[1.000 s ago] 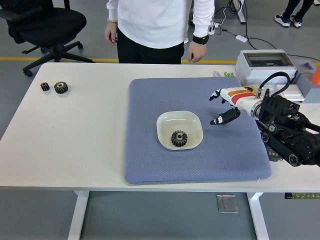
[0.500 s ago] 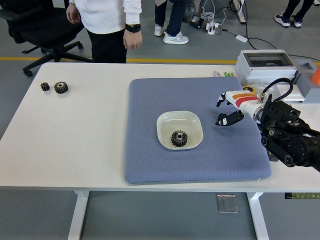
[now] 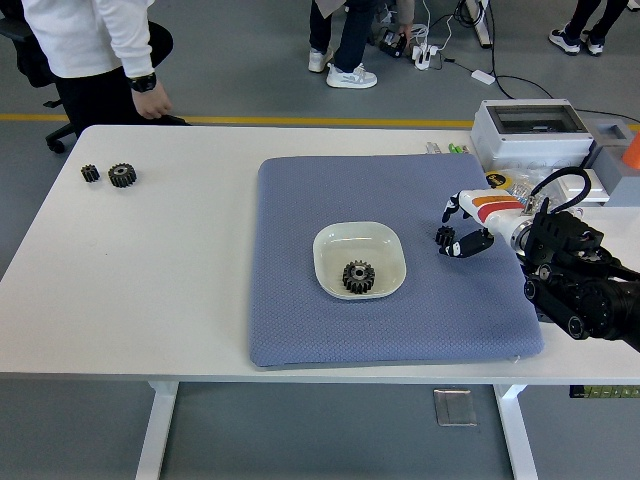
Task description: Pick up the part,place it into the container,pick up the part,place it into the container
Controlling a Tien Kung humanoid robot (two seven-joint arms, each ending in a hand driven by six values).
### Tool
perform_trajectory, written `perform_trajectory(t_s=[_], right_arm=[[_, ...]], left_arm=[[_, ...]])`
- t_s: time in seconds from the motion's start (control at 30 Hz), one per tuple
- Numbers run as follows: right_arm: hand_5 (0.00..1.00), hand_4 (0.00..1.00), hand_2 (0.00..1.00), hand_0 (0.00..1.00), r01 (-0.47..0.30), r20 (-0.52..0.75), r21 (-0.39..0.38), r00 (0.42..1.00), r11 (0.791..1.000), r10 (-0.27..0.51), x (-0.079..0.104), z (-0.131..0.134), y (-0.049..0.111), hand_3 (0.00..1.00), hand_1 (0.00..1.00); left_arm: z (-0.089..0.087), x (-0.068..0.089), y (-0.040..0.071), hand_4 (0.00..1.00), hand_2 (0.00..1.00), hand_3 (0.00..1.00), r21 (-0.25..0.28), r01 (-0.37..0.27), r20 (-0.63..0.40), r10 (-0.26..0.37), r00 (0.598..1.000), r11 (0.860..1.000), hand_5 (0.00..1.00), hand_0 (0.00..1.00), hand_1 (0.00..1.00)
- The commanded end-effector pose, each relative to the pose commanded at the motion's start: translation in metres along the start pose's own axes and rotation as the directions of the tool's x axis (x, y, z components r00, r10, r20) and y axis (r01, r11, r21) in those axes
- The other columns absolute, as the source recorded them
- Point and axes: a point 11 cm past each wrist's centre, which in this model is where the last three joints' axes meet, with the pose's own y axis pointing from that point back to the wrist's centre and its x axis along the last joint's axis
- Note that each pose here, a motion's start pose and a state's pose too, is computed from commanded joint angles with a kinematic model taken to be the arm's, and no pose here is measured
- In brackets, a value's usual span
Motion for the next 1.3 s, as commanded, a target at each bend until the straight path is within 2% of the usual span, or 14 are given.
perform_trajectory(t_s=[0.2,0.6,1.3], right_arm=[[0.290,0.884,0.703,0.436,-0.009,0.017,-0.028,1.000,1.000,0.009,0.000,0.005,0.000,0.592,0.598],[0.291,0.865,0.701,0.433,0.007,0.030,-0.004,1.000,1.000,-0.007,-0.003,-0.006,-0.002,0.620,0.592],[0.298,0.811,0.675,0.430,0.024,0.011,-0.038,1.000,0.999,-0.023,-0.008,0.000,-0.002,0.611,0.568]], left_arm=[[0.003,-0.002,0.000,0.693,0.721,0.581,-0.006,0.004,-0.004,-0.004,1.000,1.000,0.607,0.651,0.631],[0.005,-0.003,0.001,0.692,0.720,0.582,-0.009,0.006,-0.006,-0.006,1.000,1.000,0.605,0.652,0.634],[0.017,-0.008,0.002,0.694,0.727,0.589,-0.030,0.014,-0.011,-0.014,1.000,0.999,0.606,0.653,0.641]])
